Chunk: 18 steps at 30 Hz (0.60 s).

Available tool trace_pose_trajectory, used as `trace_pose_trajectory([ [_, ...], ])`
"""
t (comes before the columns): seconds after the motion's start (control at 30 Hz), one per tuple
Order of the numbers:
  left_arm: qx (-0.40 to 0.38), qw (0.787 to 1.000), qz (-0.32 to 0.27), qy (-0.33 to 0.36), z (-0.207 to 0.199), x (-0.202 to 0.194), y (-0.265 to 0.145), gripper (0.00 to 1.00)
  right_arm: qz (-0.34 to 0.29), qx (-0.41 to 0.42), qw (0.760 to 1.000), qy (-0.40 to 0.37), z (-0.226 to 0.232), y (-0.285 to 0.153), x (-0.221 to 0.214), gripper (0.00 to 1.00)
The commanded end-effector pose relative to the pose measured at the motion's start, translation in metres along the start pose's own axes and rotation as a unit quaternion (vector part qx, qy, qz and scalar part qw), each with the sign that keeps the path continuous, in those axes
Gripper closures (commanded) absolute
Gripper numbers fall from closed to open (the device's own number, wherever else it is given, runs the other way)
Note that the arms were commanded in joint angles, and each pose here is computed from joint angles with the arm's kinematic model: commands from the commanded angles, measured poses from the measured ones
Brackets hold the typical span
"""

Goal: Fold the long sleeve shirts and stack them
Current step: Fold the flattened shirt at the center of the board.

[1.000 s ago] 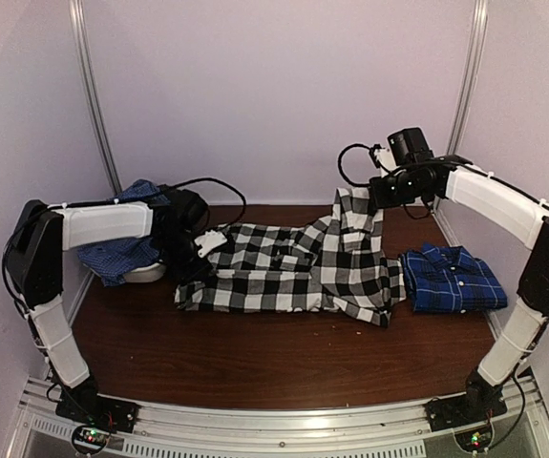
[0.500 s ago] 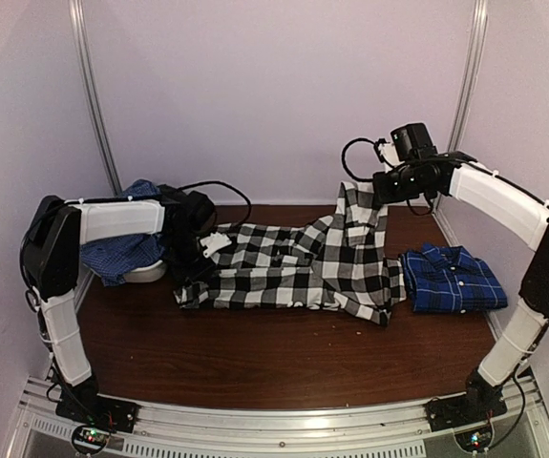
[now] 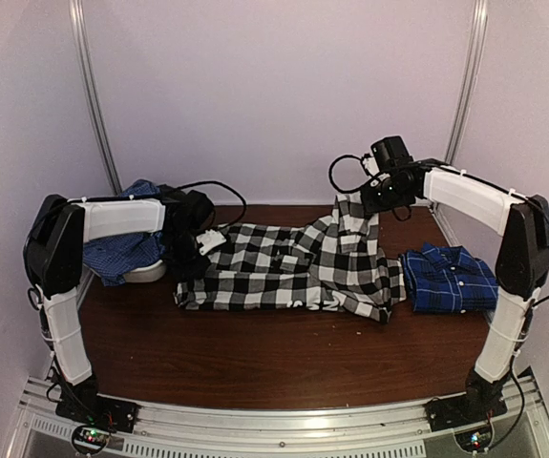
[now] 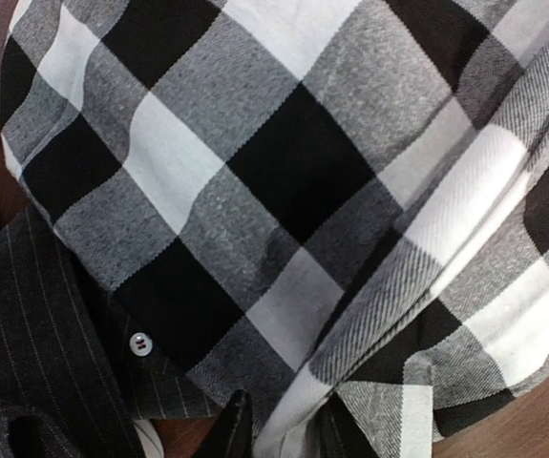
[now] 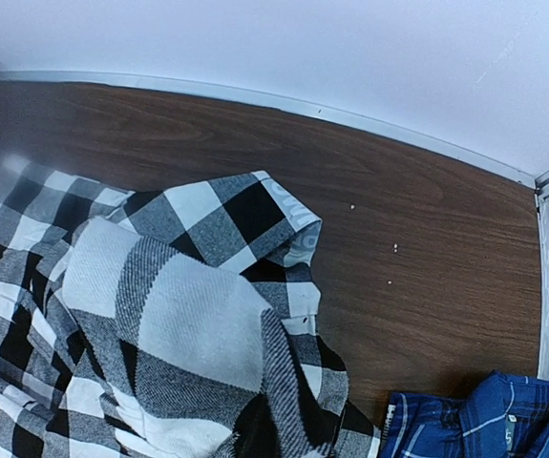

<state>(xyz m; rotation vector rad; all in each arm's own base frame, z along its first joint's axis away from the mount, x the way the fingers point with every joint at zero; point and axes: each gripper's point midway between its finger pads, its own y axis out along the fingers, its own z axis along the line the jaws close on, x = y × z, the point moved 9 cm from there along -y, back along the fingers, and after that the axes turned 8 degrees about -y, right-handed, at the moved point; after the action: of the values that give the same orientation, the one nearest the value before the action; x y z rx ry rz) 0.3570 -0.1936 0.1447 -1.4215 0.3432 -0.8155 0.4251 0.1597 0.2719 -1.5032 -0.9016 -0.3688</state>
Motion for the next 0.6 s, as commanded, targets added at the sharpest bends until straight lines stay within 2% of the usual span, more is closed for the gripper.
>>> trace_pose_trajectory([
  [0.0,0.054,0.998,0.001,-0.015,0.016,0.004,0.0,0.74,-0.007,-0.029,1.0,-0.004,-0.006,0.01,0.005,1.0],
  [0.2,0.084,0.996,-0.024,-0.031,0.025,0.011,-0.005,0.71,-0.005,0.012,1.0,0.006,0.001,0.013,0.006,1.0],
  [0.37,0.118,0.988,-0.07,-0.064,0.034,0.024,-0.02,0.7,-0.02,0.034,0.999,0.022,0.002,-0.002,0.012,1.0],
  [0.57,0.097,0.984,-0.114,-0.102,0.032,0.034,-0.034,0.64,-0.016,0.031,0.999,0.022,-0.002,-0.005,0.017,1.0],
])
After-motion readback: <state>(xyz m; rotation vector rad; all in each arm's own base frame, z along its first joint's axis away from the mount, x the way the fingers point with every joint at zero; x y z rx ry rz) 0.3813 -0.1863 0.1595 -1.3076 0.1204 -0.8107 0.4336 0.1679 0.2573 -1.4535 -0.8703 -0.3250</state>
